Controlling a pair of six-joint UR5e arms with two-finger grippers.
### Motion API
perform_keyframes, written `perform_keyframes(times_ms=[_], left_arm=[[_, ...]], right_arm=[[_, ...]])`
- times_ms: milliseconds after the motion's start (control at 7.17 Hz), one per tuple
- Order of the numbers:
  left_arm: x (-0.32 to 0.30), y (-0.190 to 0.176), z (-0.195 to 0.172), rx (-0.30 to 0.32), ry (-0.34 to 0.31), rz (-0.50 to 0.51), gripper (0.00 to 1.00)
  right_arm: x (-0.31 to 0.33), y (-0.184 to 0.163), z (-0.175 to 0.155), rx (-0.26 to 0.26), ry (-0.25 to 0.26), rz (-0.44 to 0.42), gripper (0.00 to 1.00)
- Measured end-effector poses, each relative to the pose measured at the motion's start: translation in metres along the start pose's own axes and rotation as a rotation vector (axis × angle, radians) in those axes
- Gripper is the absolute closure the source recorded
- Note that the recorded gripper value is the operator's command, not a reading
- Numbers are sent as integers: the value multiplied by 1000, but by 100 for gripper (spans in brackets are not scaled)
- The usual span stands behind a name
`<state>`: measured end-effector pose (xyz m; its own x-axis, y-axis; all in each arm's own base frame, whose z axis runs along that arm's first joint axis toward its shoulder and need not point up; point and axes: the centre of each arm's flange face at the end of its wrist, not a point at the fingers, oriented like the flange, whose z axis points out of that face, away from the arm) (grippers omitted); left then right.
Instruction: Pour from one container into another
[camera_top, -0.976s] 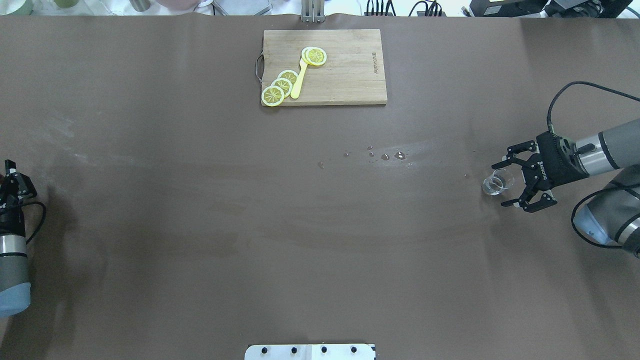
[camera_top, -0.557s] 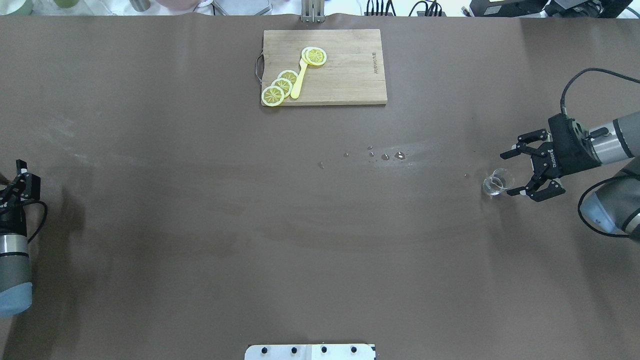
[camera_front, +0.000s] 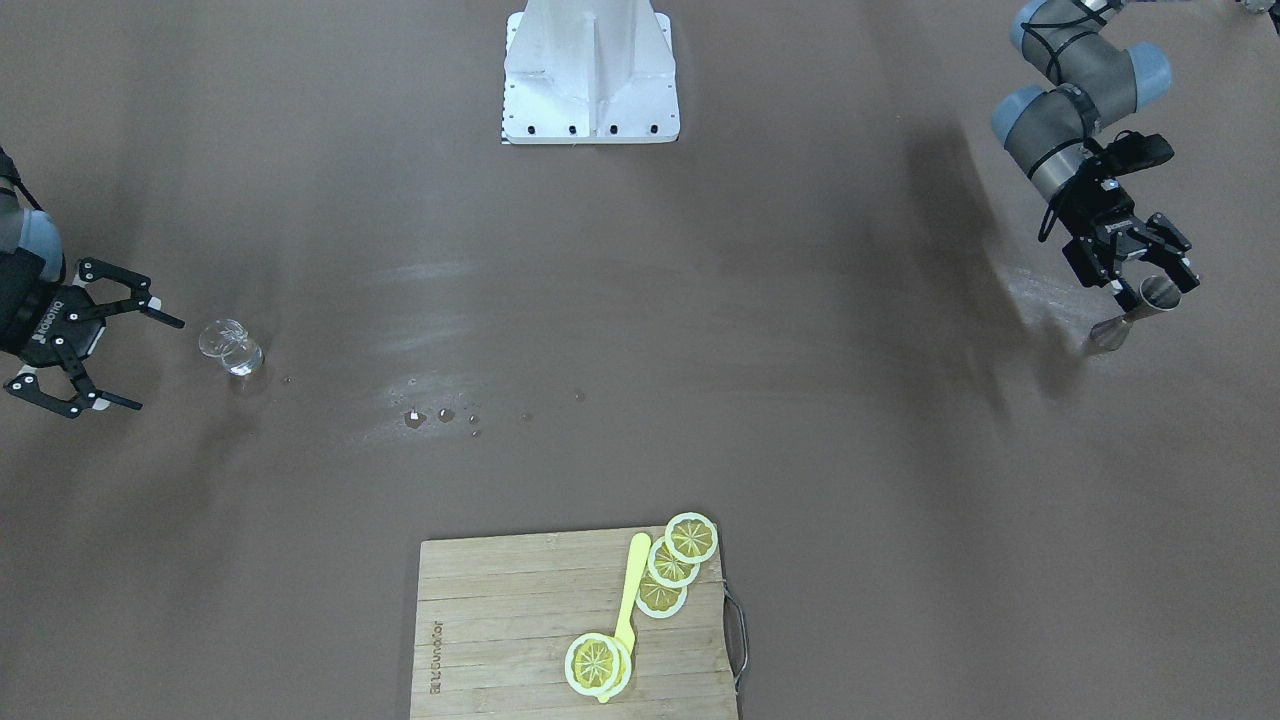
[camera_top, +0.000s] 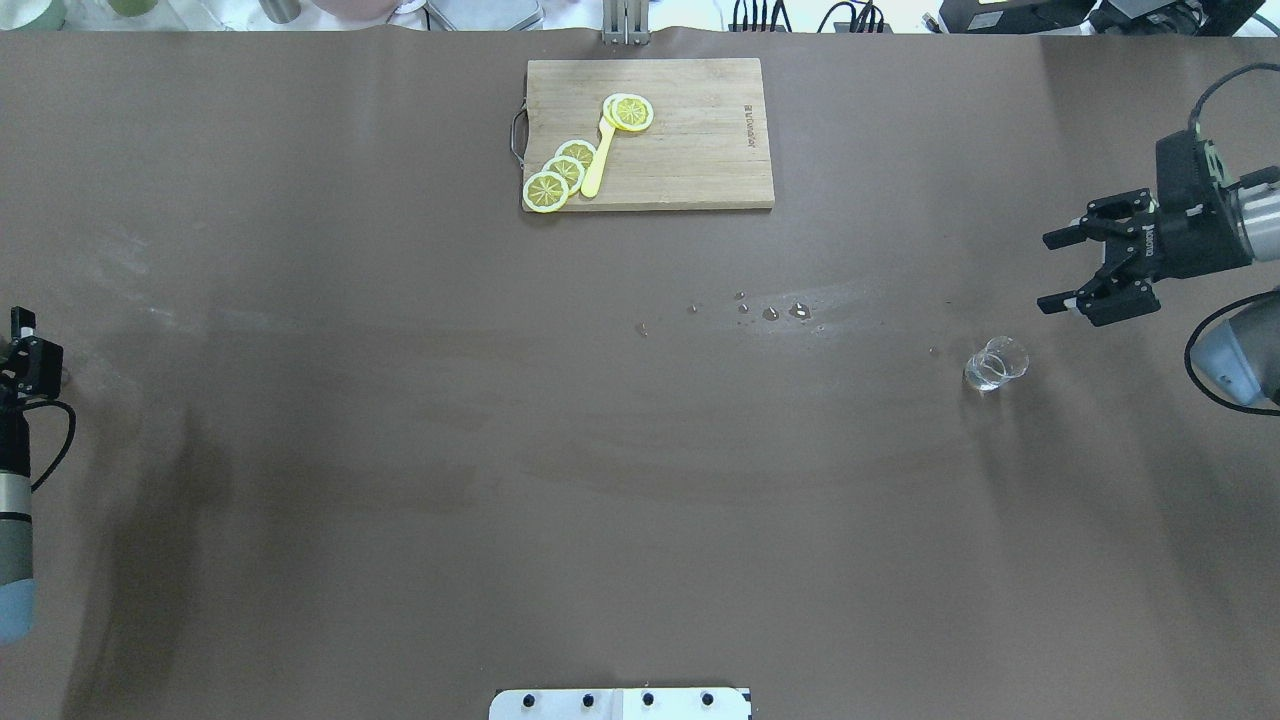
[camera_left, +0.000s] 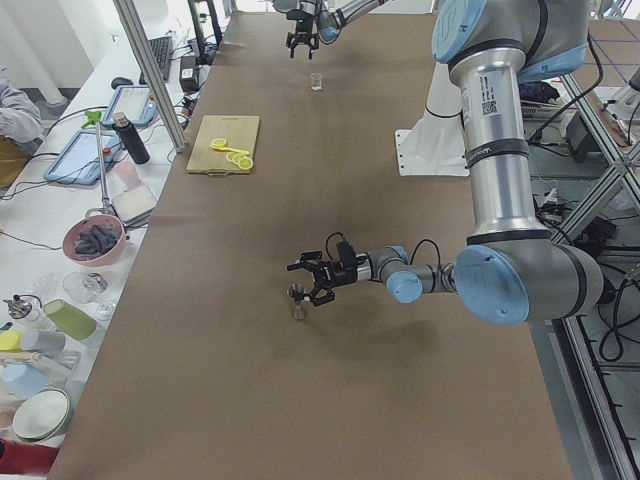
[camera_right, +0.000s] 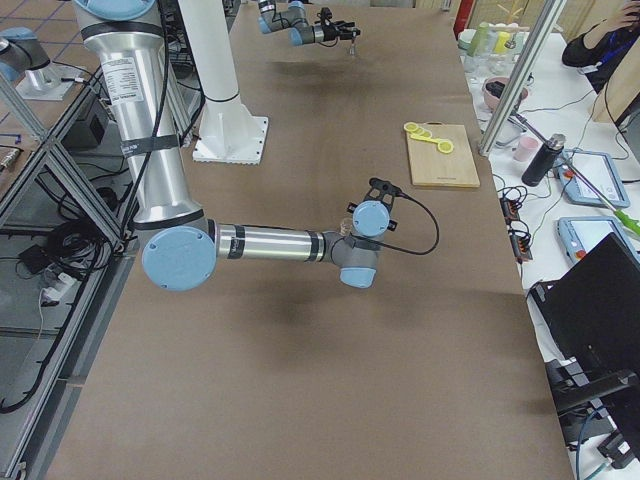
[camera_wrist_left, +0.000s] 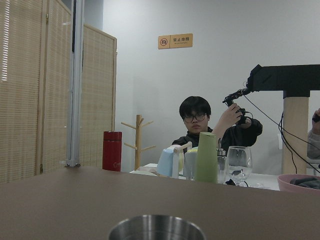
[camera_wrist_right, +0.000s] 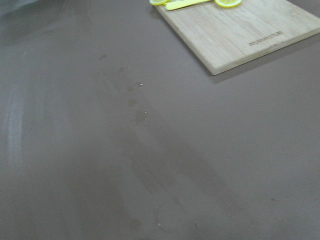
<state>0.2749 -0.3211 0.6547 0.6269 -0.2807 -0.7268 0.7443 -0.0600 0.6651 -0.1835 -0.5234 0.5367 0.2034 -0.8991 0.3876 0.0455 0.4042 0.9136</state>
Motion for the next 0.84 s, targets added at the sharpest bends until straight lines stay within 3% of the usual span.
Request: perform_keyframes(times_ms=[279, 418, 836], left_arm=[[10, -1, -24, 22, 83, 54, 2], [18, -3, -32, 22, 105, 58, 2], [105, -20, -70, -39, 145, 47, 2]], right_arm=[[35, -19, -44, 9, 176, 180, 0], [50, -28, -62, -14, 250, 268, 0], [82, -42, -93, -147, 469, 520, 0]])
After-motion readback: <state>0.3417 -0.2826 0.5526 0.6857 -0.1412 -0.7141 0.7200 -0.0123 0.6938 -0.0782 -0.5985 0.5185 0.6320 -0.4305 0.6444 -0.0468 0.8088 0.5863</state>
